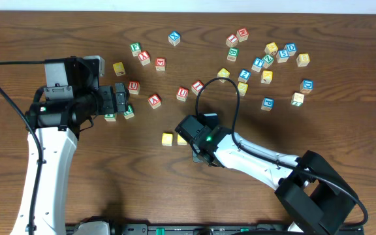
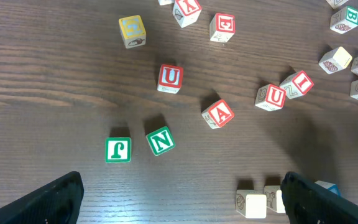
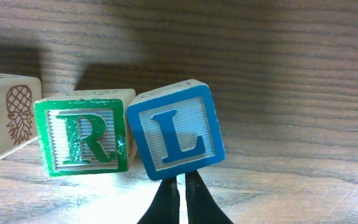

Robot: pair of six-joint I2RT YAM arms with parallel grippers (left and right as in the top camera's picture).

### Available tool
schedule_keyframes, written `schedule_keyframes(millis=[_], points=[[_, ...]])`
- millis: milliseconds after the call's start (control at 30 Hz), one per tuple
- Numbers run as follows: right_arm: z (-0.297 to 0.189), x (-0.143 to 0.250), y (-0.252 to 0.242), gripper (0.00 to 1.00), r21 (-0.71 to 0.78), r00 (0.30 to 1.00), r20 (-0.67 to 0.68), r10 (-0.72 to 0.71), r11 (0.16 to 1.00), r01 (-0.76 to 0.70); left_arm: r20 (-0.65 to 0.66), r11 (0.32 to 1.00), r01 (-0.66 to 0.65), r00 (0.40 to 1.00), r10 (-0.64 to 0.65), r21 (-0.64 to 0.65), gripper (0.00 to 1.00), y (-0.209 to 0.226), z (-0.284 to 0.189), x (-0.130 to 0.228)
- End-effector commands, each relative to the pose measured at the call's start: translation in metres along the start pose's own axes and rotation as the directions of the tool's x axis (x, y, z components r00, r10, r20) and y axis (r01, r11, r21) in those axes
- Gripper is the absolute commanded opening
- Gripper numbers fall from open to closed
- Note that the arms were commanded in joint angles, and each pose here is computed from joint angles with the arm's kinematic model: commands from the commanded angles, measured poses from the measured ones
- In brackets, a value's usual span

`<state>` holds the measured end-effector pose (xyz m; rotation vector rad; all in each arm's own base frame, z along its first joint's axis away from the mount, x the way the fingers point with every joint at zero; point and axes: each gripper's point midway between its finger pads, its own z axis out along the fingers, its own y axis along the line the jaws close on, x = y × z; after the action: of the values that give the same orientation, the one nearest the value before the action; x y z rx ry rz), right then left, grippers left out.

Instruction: Spell out CORL

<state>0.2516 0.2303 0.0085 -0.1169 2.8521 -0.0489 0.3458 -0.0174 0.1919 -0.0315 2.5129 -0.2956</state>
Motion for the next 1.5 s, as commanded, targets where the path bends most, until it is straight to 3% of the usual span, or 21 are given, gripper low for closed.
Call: schedule_keyframes(millis=[0, 1233, 1467], points=[[0.002, 0.003, 0.004, 0.01, -0.009, 1.000, -0.007, 0.005, 1.000, -0.005, 0.021, 1.000, -0.017, 1.000, 0.018, -0.006, 1.00, 0.001, -0.005, -0.008], [0.000, -0.005, 0.025, 0.01, -0.089, 0.998, 0.037, -0.056, 0.994, 0.059, 0.021, 1.000, -0.017, 1.000, 0.018, -0.006, 1.00, 0.001, -0.005, -0.008], [-0.001, 0.012, 0.029, 0.01, -0.118, 0.997, -0.036, -0.074, 0.991, 0.069, 0.020, 1.000, -0.017, 1.000, 0.017, -0.006, 1.00, 0.001, -0.005, -0.008]])
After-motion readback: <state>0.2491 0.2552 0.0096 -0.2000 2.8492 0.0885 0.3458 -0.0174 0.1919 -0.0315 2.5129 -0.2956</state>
